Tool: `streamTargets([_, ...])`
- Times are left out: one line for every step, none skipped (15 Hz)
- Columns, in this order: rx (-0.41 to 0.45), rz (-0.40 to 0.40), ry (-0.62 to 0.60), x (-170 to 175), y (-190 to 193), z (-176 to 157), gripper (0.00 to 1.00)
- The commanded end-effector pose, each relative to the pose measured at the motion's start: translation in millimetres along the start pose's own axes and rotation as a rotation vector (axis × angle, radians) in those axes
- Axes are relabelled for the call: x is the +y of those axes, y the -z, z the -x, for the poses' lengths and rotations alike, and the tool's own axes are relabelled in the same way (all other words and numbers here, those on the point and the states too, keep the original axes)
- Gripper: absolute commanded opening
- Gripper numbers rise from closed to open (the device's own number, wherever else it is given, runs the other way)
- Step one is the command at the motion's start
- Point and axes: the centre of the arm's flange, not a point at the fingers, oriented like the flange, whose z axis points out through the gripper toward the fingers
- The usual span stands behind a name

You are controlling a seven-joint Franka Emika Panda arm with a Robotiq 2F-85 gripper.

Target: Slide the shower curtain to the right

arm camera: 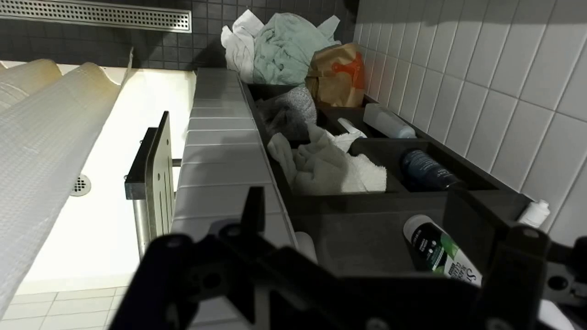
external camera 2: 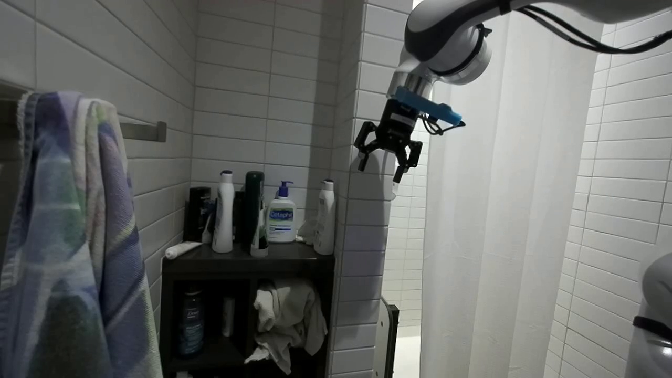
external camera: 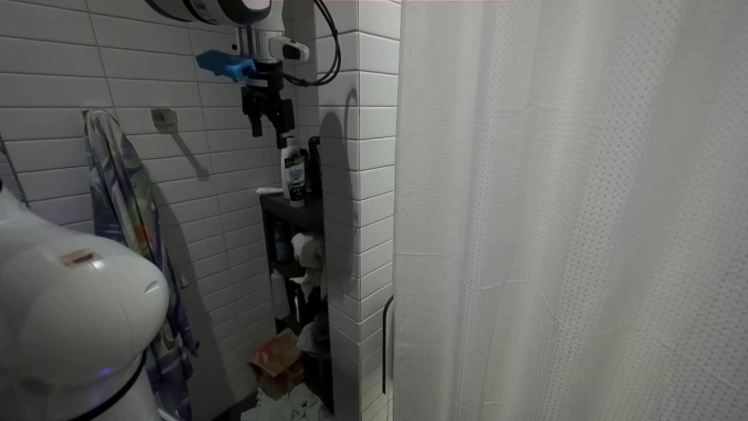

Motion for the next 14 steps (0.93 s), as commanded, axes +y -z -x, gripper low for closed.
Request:
streamTargets([0.0, 0.0, 0.0, 0, 0, 0, 1.0])
streamTargets([0.0, 0.0, 0.0, 0, 0, 0, 1.0])
streamTargets([0.0, 0.0, 0.0, 0, 0, 0, 1.0])
streamTargets([0.0, 0.0, 0.0, 0, 0, 0, 1.0])
streamTargets([0.0, 0.0, 0.0, 0, 0, 0, 1.0])
streamTargets([0.0, 0.0, 0.0, 0, 0, 0, 1.0])
streamTargets([0.0, 0.0, 0.0, 0, 0, 0, 1.0])
streamTargets([0.0, 0.0, 0.0, 0, 0, 0, 1.0])
streamTargets([0.012, 0.002, -0.003, 0, 4, 1, 1.0])
streamTargets([0.027, 0.006, -0.01, 0, 7, 1, 1.0])
streamTargets([0.038, 0.01, -0.017, 0, 11, 3, 1.0])
streamTargets([0.047, 0.018, -0.022, 1, 14, 5, 1.0])
streamTargets([0.054, 0.032, -0.034, 3, 18, 8, 1.0])
streamTargets([0.062, 0.041, -0.042, 5, 22, 13, 1.0])
